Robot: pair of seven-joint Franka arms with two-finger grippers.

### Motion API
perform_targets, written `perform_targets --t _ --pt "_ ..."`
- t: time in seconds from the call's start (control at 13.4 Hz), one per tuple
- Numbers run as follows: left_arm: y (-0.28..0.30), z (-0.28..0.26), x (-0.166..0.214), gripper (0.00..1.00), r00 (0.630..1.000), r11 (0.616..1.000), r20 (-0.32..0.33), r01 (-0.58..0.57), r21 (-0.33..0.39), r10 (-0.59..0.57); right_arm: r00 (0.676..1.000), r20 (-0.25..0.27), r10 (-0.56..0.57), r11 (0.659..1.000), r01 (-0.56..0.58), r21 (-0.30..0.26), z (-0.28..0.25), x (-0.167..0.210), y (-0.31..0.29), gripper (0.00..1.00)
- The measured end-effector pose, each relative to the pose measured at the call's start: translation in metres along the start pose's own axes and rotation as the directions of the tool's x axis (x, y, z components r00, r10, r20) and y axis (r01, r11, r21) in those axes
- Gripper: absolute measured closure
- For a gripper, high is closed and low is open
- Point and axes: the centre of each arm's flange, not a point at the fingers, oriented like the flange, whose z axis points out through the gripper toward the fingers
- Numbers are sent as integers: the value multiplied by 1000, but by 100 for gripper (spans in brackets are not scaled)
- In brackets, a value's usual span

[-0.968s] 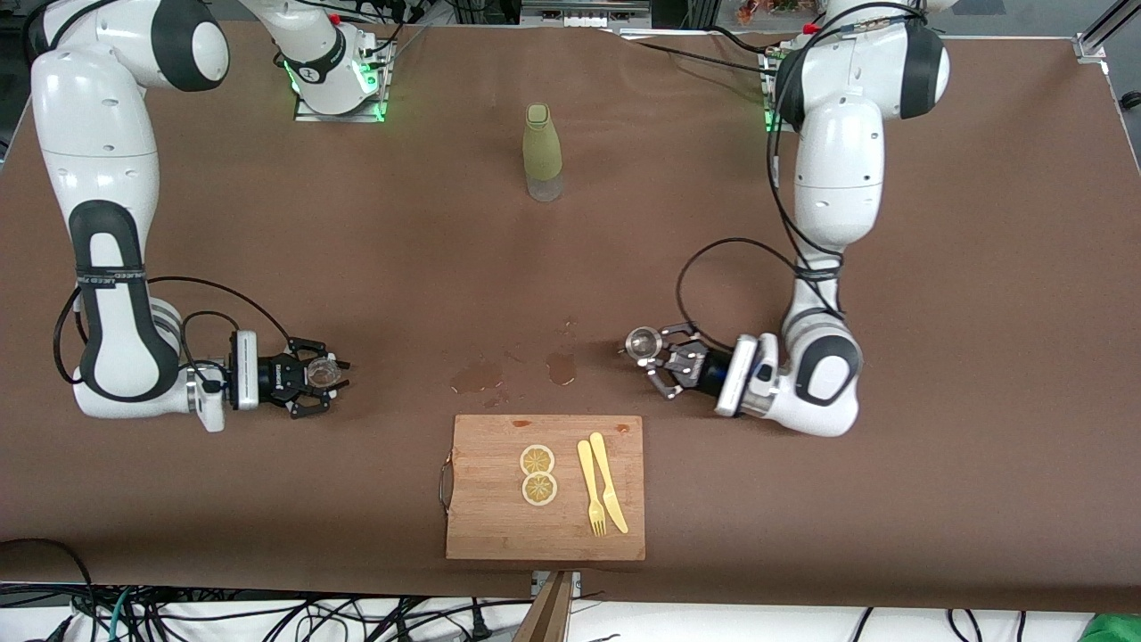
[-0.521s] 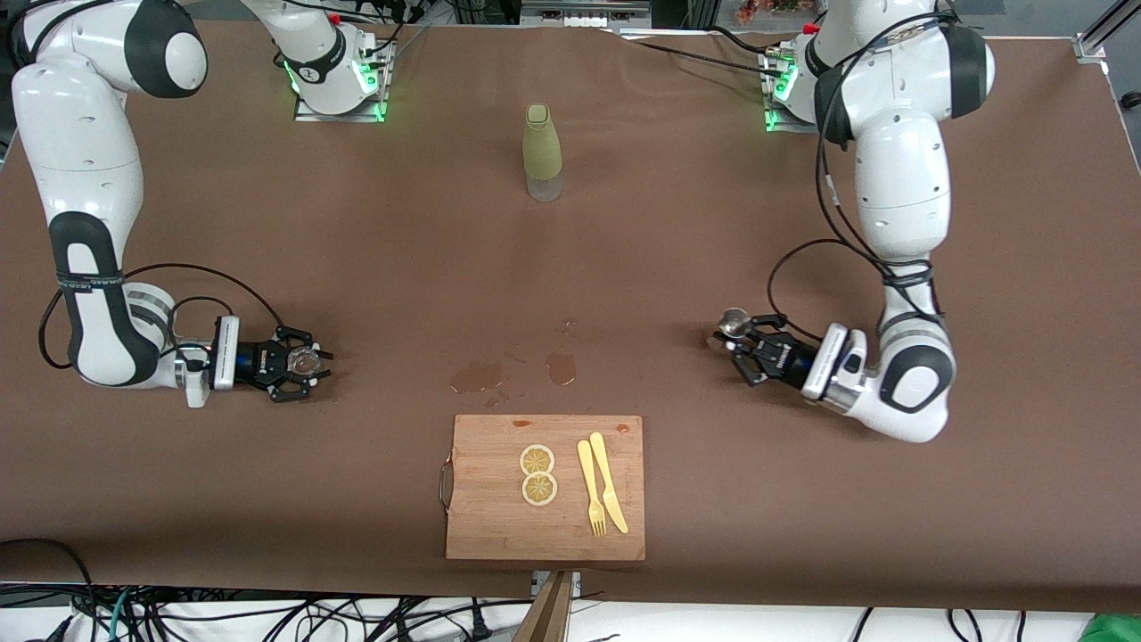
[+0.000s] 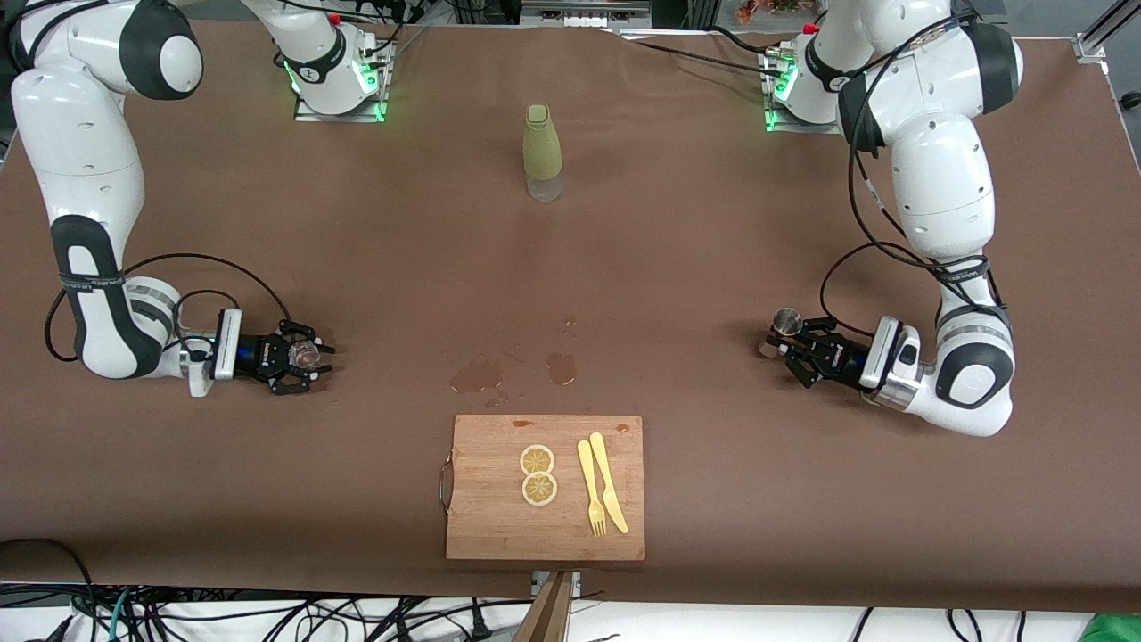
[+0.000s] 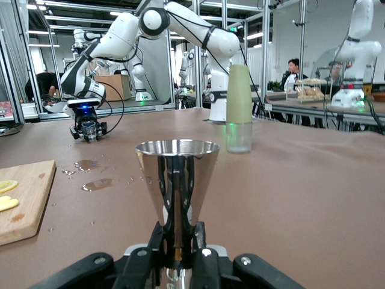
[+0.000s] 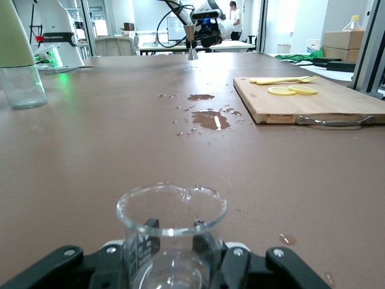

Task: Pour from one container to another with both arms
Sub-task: 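Lower the glass with the right gripper while the left gripper lowers the jigger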

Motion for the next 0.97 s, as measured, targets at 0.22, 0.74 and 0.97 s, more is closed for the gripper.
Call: perform_targets --t 0.22,0.74,0.97 --pt "30 -25 -14 79 999 999 43 4 -40 -2 1000 -9 5 1000 -5 -12 0 -2 0 36" --pt "63 -55 -25 79 997 997 72 39 -67 -34 999 25 32 999 -31 -40 -42 -16 -11 0" --pt "60 -53 -26 79 997 998 68 26 -51 -22 997 64 36 997 -32 -63 -89 -15 -13 0"
